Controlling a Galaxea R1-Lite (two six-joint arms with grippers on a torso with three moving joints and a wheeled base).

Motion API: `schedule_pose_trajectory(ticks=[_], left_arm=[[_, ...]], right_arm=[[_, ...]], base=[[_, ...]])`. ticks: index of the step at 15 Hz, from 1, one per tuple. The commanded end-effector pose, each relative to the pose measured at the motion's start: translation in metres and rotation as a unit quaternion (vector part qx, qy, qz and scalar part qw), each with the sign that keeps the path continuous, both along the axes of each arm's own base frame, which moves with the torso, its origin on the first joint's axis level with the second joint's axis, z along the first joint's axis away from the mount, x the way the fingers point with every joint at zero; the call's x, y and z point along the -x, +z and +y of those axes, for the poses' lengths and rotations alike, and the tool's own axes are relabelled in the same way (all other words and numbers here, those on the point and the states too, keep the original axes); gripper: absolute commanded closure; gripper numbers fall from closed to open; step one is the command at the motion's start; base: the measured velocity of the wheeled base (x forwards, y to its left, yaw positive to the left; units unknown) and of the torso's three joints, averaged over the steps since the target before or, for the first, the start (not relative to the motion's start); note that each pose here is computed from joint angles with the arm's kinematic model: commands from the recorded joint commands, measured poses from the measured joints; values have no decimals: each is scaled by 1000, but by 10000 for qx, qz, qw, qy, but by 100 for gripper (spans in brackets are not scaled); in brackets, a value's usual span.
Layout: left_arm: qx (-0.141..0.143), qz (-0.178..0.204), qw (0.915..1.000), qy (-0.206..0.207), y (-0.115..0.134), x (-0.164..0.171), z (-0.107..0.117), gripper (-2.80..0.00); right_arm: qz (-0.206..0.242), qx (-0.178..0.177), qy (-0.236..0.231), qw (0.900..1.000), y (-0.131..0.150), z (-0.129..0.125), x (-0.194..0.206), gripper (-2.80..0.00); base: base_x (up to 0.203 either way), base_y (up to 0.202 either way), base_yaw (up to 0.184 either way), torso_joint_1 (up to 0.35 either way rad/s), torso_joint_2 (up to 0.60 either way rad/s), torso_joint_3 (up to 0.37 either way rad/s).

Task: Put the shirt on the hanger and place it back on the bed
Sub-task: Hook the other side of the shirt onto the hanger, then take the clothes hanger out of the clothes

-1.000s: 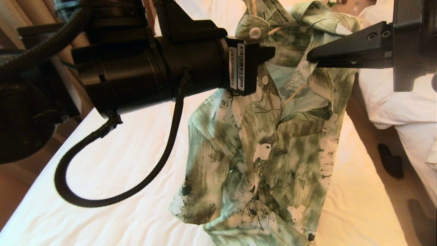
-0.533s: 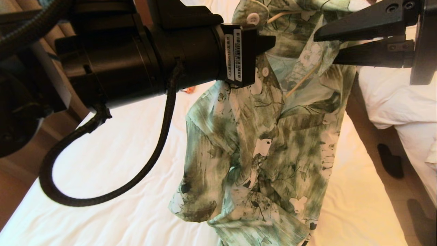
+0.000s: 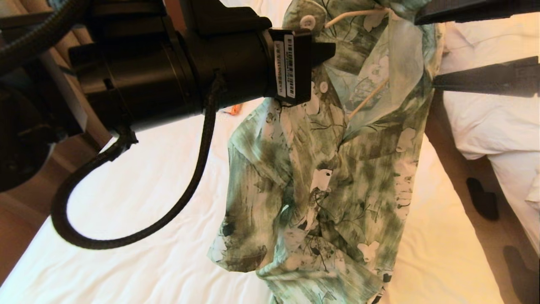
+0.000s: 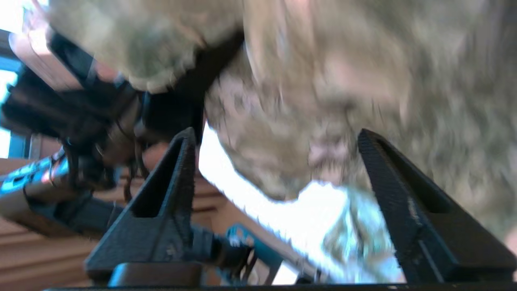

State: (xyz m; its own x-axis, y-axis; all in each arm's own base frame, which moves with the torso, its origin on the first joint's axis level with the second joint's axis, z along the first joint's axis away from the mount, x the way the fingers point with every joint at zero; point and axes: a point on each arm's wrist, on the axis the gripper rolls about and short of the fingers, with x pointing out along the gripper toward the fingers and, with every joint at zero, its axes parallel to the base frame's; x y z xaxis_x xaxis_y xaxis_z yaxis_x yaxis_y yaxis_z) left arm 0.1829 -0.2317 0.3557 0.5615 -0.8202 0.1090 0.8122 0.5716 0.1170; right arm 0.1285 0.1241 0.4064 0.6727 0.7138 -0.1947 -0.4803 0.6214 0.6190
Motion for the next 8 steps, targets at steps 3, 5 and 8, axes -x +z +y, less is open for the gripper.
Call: schedule_pose_trajectory(ticks=[3, 5, 8], left_arm=[[27, -7, 10000, 55, 1, -5, 1, 0], [-21, 32, 10000, 41, -2, -5, -1, 0], [-153, 136, 9998, -60, -12, -3, -9, 0]], right_arm=[[115, -100, 160, 9998, 2, -4, 13, -280], [-3, -222, 166, 9996, 8, -10, 20, -280], [-533, -713, 140, 9959, 37, -23, 32, -280]], base=[[0, 0, 0, 0, 0, 0], [0, 0, 0, 0, 0, 0], [0, 0, 0, 0, 0, 0]])
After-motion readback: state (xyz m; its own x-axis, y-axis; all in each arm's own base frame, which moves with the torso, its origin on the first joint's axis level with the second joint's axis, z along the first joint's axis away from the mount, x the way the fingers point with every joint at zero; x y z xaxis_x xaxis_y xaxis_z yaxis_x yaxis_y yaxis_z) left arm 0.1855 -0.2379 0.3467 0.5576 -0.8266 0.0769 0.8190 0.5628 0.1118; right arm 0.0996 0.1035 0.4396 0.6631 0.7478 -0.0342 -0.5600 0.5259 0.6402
